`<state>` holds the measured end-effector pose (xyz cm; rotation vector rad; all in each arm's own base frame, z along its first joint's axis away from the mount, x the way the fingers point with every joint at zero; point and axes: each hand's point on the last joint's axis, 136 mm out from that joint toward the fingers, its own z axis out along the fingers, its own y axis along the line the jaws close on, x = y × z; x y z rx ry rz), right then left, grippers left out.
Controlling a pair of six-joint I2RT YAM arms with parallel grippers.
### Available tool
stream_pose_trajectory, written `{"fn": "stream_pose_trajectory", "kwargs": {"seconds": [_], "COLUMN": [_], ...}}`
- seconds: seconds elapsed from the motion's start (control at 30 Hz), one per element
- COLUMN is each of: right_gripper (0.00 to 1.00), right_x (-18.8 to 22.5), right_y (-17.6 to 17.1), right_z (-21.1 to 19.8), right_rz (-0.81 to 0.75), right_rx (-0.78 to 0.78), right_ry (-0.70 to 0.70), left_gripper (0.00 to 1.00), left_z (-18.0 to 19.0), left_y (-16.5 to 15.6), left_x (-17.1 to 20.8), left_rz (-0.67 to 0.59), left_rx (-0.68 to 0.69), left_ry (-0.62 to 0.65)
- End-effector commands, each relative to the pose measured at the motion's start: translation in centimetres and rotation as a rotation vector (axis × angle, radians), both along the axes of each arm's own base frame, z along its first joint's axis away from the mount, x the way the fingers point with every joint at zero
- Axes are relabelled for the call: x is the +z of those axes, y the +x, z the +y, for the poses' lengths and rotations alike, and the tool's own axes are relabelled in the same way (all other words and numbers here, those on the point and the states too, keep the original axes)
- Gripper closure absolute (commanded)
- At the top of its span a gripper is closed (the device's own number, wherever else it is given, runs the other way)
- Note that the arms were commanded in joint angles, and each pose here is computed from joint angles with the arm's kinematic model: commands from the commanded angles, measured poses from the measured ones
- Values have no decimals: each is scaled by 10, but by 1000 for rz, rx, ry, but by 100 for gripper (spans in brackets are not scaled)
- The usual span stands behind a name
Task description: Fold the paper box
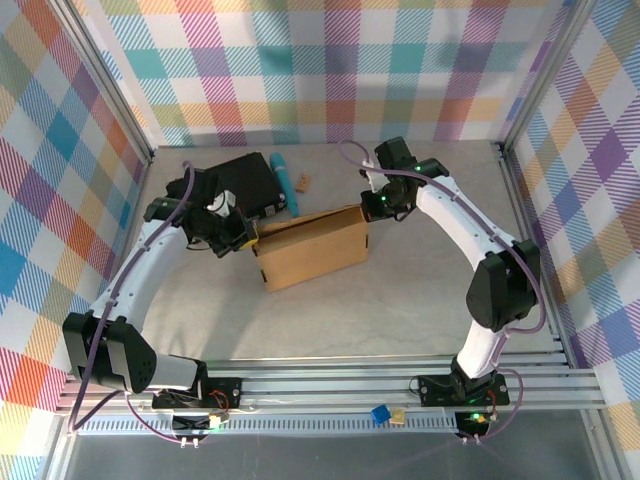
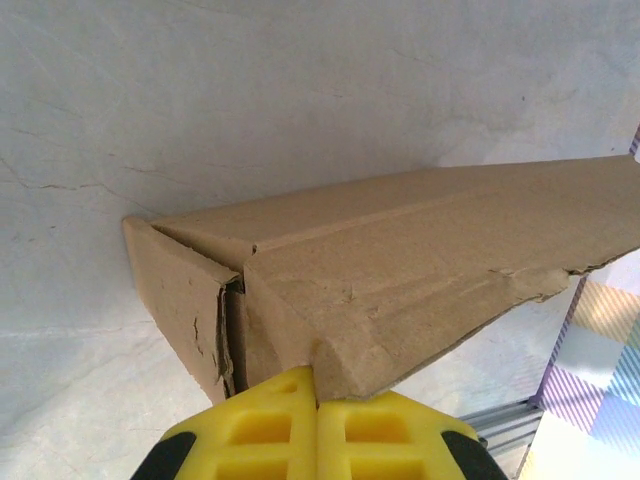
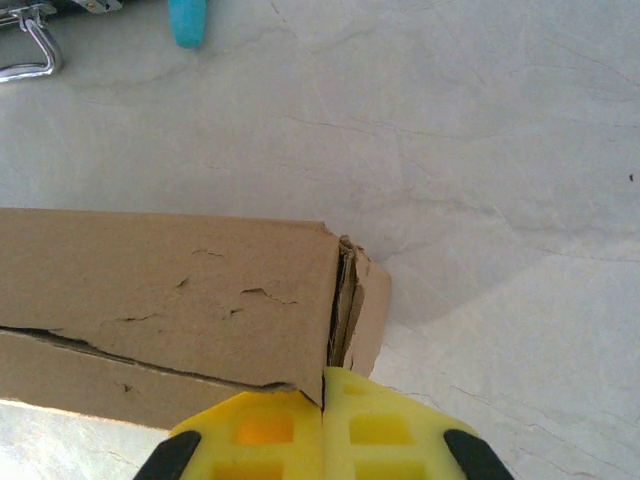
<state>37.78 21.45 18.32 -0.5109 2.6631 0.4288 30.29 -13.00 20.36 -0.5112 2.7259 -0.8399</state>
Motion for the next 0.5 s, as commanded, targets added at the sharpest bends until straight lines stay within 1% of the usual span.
{"fn": "stream_pose_trajectory", "kwargs": {"seconds": [0.0, 0.2, 0.33, 0.47], "right_gripper": [100, 100, 100, 100], "right_x": [-14, -15, -14, -13], "right_y": [-10, -9, -8, -8], "right_z": [-6, -8, -9, -9], "right_rz": [84, 87, 83, 79], "right_rx": [-24, -29, -31, -33], "right_ry": [-37, -42, -45, -42], "left_gripper": [100, 100, 100, 100], "left_z": [6, 7, 7, 7], "left_y": [-10, -14, -10, -9], "left_x": [0, -5, 5, 11], "left_rz": [40, 37, 33, 60], "left_rx": [-9, -4, -10, -32], "left_ry": [-10, -45, -75, -76]}}
